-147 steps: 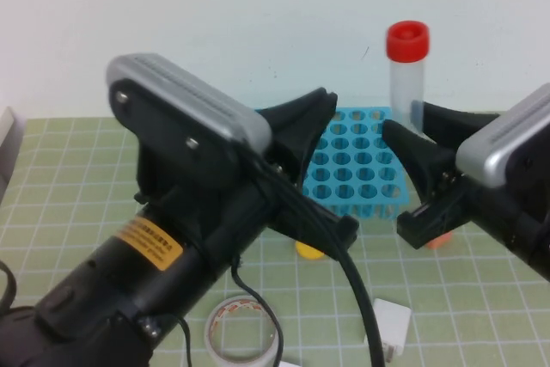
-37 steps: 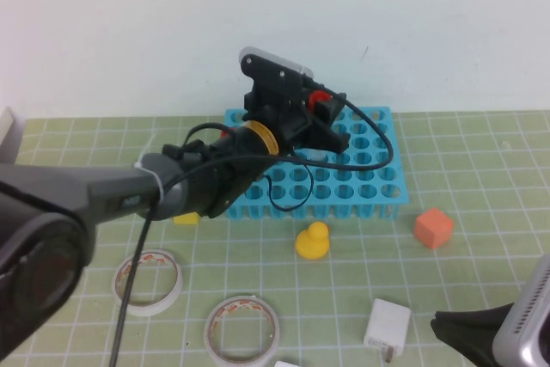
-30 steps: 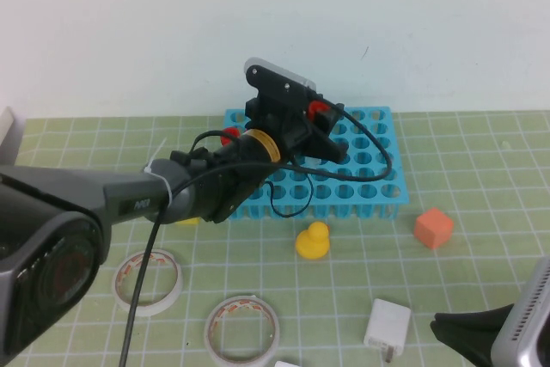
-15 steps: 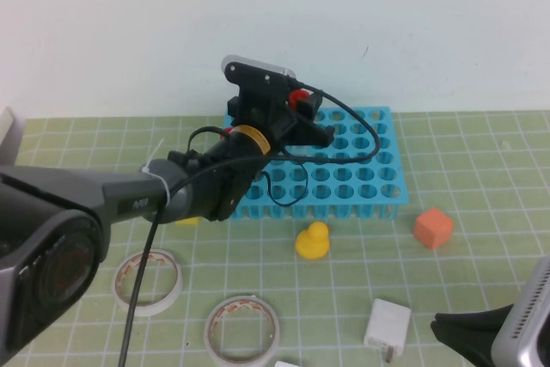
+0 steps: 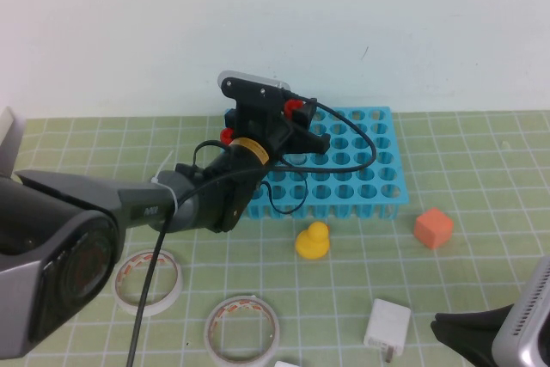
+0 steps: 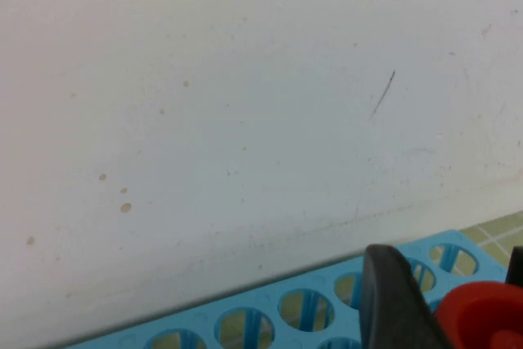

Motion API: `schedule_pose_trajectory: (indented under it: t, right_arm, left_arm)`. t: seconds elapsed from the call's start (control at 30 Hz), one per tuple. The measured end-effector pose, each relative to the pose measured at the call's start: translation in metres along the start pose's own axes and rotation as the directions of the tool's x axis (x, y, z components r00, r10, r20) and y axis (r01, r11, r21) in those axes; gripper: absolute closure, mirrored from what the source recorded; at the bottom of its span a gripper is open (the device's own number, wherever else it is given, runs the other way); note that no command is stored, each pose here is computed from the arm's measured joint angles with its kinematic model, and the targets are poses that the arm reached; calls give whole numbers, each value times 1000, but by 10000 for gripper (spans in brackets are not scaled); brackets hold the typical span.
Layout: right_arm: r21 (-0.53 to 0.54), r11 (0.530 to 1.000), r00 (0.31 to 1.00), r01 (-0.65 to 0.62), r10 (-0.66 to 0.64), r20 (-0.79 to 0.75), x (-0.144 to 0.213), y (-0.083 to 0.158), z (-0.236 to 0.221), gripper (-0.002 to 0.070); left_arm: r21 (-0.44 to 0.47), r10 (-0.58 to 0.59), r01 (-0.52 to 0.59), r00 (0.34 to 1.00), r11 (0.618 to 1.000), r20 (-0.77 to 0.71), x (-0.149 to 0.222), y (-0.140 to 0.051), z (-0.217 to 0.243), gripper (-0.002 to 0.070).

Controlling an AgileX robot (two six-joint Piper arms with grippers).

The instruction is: Place the test tubes

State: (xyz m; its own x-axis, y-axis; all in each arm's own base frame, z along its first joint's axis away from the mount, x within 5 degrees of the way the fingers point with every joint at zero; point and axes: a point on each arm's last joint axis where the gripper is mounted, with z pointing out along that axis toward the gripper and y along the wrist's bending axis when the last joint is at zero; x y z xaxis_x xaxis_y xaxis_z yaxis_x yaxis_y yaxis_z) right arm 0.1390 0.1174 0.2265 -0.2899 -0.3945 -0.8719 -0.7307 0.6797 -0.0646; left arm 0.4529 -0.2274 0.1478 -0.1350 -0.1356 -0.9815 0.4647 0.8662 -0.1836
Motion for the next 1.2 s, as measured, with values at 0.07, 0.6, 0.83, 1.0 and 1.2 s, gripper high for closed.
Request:
schedule_pose_trajectory:
  t: [0.07,0.6,0.83,1.0,1.2]
  right_arm:
    - [0,1000,1000,-2,2,0,0,0,0,678]
    - [0,1000,1000,-4,4,0,0,0,0,678]
    - [0,1000,1000,-4,4,0,0,0,0,678]
    - [0,1000,1000,-4,4,0,0,0,0,678]
    - [-3,1000,998,6,-6,55,-18,-2,-1,678]
  left_arm:
    - [3,-1,1,1000,1000,11,2,0,0,433]
    - [16,3,-3,1000,1000,-22,20,2,2,428]
    - [37,20,-18,998,999,-51,20,-1,2,263]
    - [40,66,-66,998,997,-16,-13,-7,-2,256]
    - [20,206,-207,978,978,23,-99,-22,-25,406]
